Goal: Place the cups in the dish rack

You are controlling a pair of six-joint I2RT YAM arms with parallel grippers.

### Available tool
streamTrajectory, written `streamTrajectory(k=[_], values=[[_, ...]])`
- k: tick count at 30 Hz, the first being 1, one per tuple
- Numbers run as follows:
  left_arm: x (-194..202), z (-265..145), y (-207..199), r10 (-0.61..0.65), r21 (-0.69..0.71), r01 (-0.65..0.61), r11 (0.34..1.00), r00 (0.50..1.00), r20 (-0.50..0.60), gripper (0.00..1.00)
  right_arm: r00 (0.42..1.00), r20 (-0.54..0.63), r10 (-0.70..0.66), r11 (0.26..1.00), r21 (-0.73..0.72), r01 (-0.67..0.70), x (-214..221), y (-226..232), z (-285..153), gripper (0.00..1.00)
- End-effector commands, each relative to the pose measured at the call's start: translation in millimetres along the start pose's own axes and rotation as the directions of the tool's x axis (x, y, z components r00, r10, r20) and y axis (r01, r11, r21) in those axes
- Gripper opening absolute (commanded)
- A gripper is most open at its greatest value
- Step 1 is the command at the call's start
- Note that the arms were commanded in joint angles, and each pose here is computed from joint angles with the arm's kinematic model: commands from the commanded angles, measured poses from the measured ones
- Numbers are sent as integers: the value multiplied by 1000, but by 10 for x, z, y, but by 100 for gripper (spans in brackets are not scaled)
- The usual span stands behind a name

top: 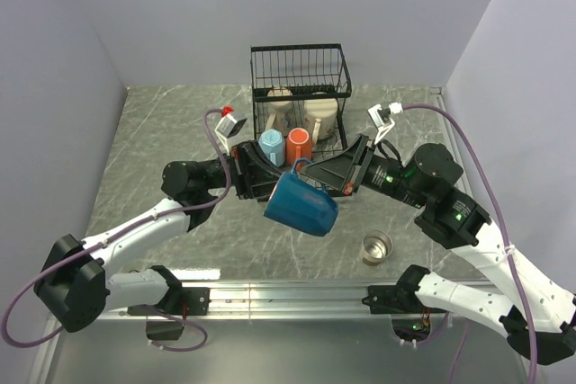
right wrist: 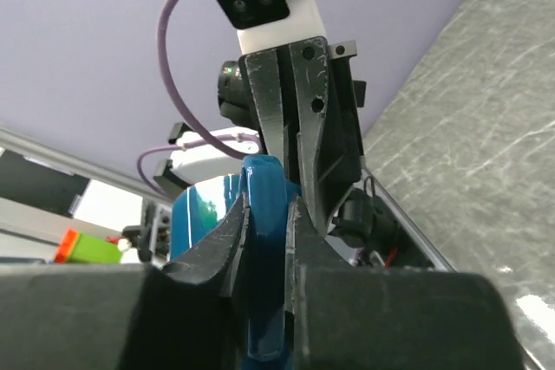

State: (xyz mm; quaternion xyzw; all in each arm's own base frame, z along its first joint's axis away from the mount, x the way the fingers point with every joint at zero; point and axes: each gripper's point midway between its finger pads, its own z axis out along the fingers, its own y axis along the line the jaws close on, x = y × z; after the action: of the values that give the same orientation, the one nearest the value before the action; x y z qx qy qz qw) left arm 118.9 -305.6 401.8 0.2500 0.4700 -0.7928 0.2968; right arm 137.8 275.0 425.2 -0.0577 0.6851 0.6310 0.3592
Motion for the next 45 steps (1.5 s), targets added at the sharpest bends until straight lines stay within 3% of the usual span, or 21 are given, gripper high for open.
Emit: streamTrajectory(k=[1, 4, 5, 8, 11, 12, 14, 15, 21, 25, 26, 30, 32, 36, 40, 45], values=[[-285, 114, -282, 50, 88, -58, 994, 995, 89, 0, 999, 18, -42, 993, -112, 44, -51, 270, -65, 0], [-321, 146, -170, 42, 42, -46, 998, 995, 93, 0, 998, 32, -50, 993, -109, 53, -81, 289, -84, 0], [-321, 155, 15, -15, -40, 19, 999, 996, 87, 0, 998, 33, -49, 995, -84, 51, -86, 250, -84, 0], [-383, 121, 203, 20, -158, -1, 987, 993, 120, 5, 996, 44, -75, 996, -40, 77, -148, 255, -131, 0], [-403, -7, 450, 21, -304, 26, 952, 988, 151, 22, 992, 53, -118, 993, 4, 118, -224, 259, -187, 0], [-354, -85, 613, -1, -380, 59, 923, 988, 153, 33, 991, 53, -120, 993, 14, 120, -239, 258, -197, 0], [-357, -193, 668, 10, -432, 63, 900, 986, 165, 44, 991, 59, -124, 992, 37, 122, -287, 263, -247, 0], [-346, -259, 735, 16, -466, 64, 883, 986, 166, 55, 990, 60, -128, 991, 50, 125, -300, 244, -256, 0], [-267, -741, 1015, 24, -626, 121, 770, 976, 218, 63, 989, 55, -135, 987, 90, 130, -298, 169, -346, 0], [-256, -1067, 1222, 59, -752, 146, 642, 969, 238, 64, 983, 71, -169, 965, 213, 150, -434, 8, -423, 0], [-216, -1204, 1317, 51, -798, 174, 577, 968, 247, 64, 985, 39, -166, 939, 312, 146, -426, -220, -425, 0], [-142, -1454, 1437, 73, -887, 131, 442, 981, 181, 68, 985, 24, -173, 837, 531, 134, -767, -581, -482, 0], [-158, -1516, 1445, 84, -908, 115, 403, 983, 162, 73, 991, -58, -122, 751, 647, 130, -758, -977, -412, 0], [-134, -1696, 1444, 113, -946, 75, 316, 987, 116, 94, 991, -126, -51, 612, 780, 131, -839, -1509, -297, 0], [-79, -1793, 1455, 99, -962, 55, 267, 992, 84, 99, 990, -134, 33, 503, 859, 99, -901, -2126, -156, 0], [12, -1842, 1411, 94, -963, 33, 269, 994, 60, 97, 991, -103, 84, 411, 910, 60, -1114, -2583, -42, 0]])
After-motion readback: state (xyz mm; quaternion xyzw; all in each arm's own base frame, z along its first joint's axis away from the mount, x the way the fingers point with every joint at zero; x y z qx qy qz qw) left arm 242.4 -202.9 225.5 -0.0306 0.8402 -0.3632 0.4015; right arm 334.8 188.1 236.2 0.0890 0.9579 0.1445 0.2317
